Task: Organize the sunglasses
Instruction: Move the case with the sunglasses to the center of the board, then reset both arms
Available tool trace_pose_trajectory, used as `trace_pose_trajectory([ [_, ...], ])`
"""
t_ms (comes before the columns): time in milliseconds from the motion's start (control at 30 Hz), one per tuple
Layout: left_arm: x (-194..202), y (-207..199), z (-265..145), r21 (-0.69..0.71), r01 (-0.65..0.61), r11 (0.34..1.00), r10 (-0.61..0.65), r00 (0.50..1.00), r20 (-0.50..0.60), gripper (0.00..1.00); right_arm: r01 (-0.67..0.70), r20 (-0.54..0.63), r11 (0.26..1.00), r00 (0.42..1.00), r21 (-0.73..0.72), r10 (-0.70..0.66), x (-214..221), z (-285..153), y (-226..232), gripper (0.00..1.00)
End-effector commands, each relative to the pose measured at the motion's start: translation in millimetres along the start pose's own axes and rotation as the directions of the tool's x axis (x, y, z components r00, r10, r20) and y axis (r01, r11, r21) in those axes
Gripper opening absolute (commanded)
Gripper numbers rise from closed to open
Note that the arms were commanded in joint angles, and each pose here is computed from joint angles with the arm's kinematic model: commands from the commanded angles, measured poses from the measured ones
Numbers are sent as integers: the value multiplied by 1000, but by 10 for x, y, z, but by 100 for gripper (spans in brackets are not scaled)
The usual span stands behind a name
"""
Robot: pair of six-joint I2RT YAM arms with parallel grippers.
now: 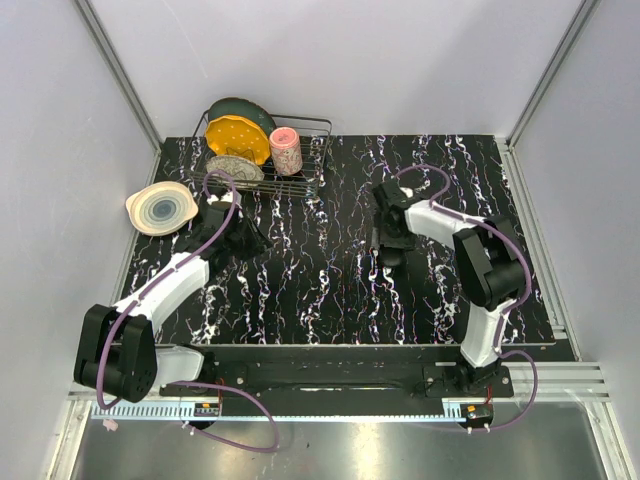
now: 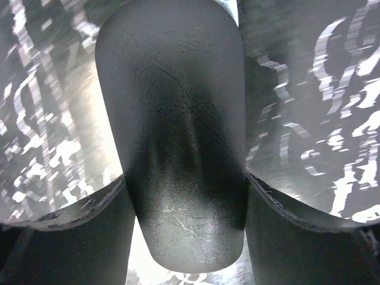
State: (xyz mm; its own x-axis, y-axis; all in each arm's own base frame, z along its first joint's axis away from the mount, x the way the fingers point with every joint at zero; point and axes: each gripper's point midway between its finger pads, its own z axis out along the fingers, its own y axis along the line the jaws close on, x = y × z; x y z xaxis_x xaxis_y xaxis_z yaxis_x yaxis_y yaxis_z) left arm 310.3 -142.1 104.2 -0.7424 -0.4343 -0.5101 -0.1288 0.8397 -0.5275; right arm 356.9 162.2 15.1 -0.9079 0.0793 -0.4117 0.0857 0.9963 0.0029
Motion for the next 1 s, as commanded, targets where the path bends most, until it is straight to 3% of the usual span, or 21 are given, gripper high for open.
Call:
trace_pose_trajectory([
  [0, -213, -111, -32, 23, -17, 1000, 16, 998, 60, 25, -17, 18, 992, 1000, 122, 15, -84, 71, -512, 52],
  [200, -216, -88, -58, 15, -20, 1000, 19, 997, 70, 27, -60, 21, 985, 998, 163, 57, -178, 208, -816, 53],
  [267, -226, -82, -59, 11, -21, 1000, 20, 997, 73, 30, -67, 28, 987, 998, 147, 63, -225, 223, -801, 57],
  [367, -251, -68, -78, 3, -21, 1000, 20, 996, 89, 48, -64, 27, 991, 998, 114, 61, -255, 211, -738, 66],
  [400, -266, -66, -98, 1, -21, 1000, 21, 995, 100, 54, -64, 26, 992, 998, 107, 62, -255, 201, -727, 78],
  [533, -327, -64, -164, -5, -31, 1000, 31, 990, 135, 76, -61, 64, 998, 996, 27, 59, -340, 76, -613, 98],
  [700, -380, -71, -244, -18, -41, 999, 43, 987, 156, 98, -65, 108, 997, 992, -31, 68, -488, -140, -521, 100],
  [967, -482, -141, -508, -28, -75, 997, 78, 981, 177, 99, -142, 238, 987, 959, -76, 157, -689, -948, -617, 100],
])
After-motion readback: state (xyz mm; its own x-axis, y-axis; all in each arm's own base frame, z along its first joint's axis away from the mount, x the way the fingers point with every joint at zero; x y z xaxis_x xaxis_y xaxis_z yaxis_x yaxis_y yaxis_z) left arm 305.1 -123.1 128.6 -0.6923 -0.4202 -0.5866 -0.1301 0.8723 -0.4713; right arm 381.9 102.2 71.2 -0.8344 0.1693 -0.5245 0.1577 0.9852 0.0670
